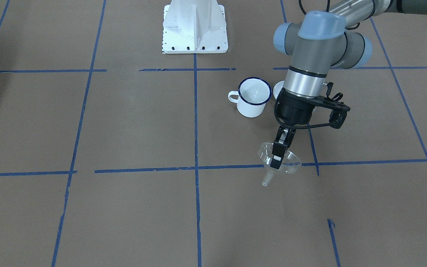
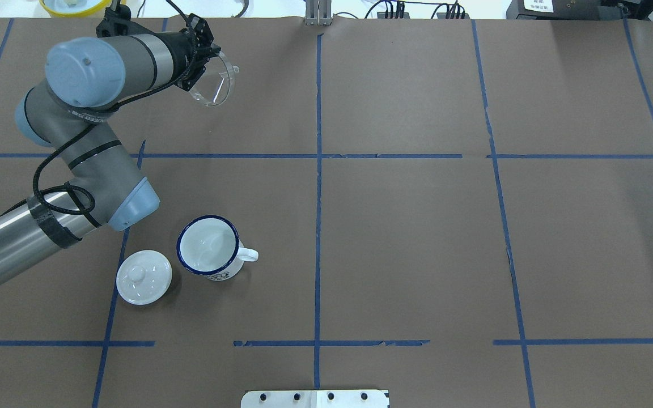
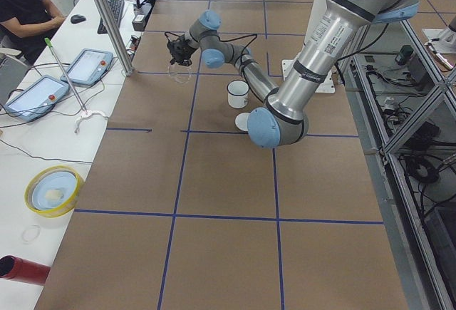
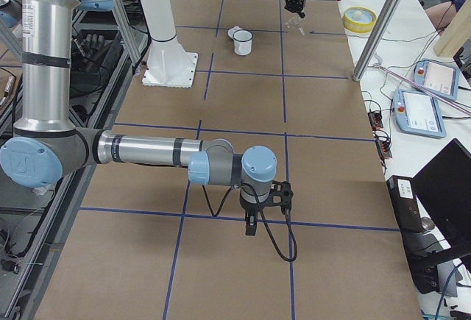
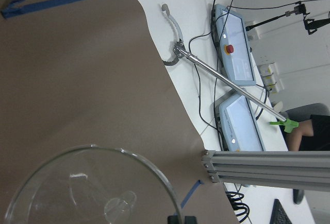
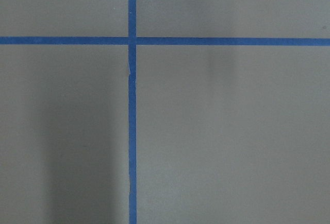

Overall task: Place funnel on cup
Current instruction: 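Lift the funnel and carry it over the open mug, then lower the funnel into the mug mouth and open the left gripper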

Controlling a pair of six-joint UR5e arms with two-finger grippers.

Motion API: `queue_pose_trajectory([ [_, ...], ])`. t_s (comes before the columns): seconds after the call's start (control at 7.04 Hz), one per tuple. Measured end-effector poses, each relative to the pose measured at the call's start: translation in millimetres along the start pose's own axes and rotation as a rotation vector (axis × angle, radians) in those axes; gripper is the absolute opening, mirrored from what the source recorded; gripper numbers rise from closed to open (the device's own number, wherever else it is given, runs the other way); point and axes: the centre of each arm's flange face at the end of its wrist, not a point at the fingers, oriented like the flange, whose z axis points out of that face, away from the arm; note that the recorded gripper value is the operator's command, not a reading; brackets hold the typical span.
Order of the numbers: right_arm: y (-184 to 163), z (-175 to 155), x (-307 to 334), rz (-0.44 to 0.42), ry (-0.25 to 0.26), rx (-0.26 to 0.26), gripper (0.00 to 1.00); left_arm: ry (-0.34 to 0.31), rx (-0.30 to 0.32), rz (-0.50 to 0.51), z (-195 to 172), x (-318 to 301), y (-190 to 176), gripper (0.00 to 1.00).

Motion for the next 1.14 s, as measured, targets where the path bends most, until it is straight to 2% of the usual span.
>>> queue_pose_trajectory([
  [0.28,0.0,0.1,0.1,0.0,0.0,0.0,1.0,-0.228,-0.004,-0.008,-31.5,2.5,19.0,0.0],
  [0.57,0.0,-0.1,-0.1,0.0,0.0,0.0,1.0,-0.451,-0.055,-0.048,-44.9,4.6,46.5,0.0],
  [0.71,0.0,-0.1,-0.1,0.0,0.0,0.0,1.0,-0.539,-0.089,-0.053,-45.8,-3.4,69.6,0.0],
  [0.99,0.0,-0.1,-0.1,0.0,0.0,0.0,1.0,-0.642,-0.122,-0.031,-44.2,-28.9,111.2,0.0],
  [1.14,0.0,-0.1,-0.1,0.0,0.0,0.0,1.0,-0.66,-0.125,-0.018,-45.7,-36.7,119.8,0.0],
])
